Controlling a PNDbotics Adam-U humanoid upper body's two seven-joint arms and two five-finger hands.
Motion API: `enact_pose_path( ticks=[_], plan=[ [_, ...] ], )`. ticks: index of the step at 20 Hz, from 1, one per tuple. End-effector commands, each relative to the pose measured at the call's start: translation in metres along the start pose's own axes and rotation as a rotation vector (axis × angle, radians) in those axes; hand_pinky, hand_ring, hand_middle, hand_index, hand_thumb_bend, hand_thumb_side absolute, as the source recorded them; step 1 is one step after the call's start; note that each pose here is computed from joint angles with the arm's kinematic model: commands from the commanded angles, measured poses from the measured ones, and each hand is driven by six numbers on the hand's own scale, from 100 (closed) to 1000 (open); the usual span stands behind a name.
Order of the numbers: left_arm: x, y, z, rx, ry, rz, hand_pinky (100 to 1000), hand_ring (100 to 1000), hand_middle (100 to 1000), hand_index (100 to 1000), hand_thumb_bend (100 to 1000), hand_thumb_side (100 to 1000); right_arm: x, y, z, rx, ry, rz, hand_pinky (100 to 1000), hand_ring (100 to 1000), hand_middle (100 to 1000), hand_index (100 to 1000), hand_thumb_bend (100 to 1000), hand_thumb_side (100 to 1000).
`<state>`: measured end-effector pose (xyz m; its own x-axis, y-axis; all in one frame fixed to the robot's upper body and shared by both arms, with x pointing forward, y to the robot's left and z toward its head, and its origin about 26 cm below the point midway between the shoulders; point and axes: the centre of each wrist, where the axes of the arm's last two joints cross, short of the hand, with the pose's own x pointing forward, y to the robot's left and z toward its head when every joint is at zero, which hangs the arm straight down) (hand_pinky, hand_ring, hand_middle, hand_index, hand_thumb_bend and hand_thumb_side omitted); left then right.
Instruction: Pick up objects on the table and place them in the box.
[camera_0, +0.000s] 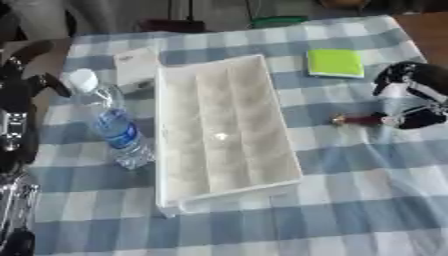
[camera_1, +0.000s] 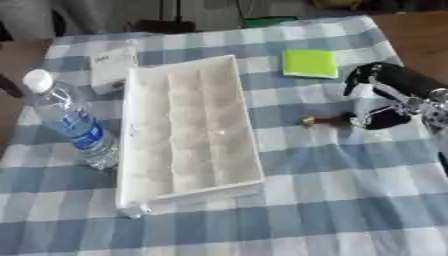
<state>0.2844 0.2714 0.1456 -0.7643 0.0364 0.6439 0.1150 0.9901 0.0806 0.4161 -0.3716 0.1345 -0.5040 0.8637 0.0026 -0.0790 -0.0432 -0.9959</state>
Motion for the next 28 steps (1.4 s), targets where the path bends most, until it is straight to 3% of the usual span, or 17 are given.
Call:
enact_pose_path(
  ticks=[1,16,19,20,21,28],
  plan=[
    [0.006,-0.001,-0.006,-0.014,-0.032,0.002,410,798,927,868,514,477,-0.002,-0.009,-0.003,-0.005,-0.004,0.035,971,791,747,674,405,227],
    [0.006,-0.001,-0.006,-0.015,-0.034,0.004,411,799,927,868,514,475,0.007,0.004,-0.016,0.03,-0.035,0.047,971,793,745,668,352,213],
    [0.006,0.0,-0.005,-0.012,-0.031,0.001,411,799,927,868,514,476,0.006,-0.009,-0.014,0.0,-0.05,0.073,974,796,746,670,357,185],
    [0.006,0.0,-0.005,-0.011,-0.03,0.0,411,799,927,868,514,476,0.005,-0.013,-0.012,-0.01,-0.054,0.08,975,796,749,670,199,272],
    [0.006,0.0,-0.004,-0.011,-0.028,-0.002,411,799,928,868,513,478,0.005,-0.019,-0.01,-0.026,-0.06,0.089,975,796,747,671,353,168],
    [0.006,0.001,-0.004,-0.01,-0.022,-0.007,412,799,927,869,514,477,0.01,-0.045,0.0,-0.089,-0.091,0.108,976,795,748,672,326,126]
  ],
)
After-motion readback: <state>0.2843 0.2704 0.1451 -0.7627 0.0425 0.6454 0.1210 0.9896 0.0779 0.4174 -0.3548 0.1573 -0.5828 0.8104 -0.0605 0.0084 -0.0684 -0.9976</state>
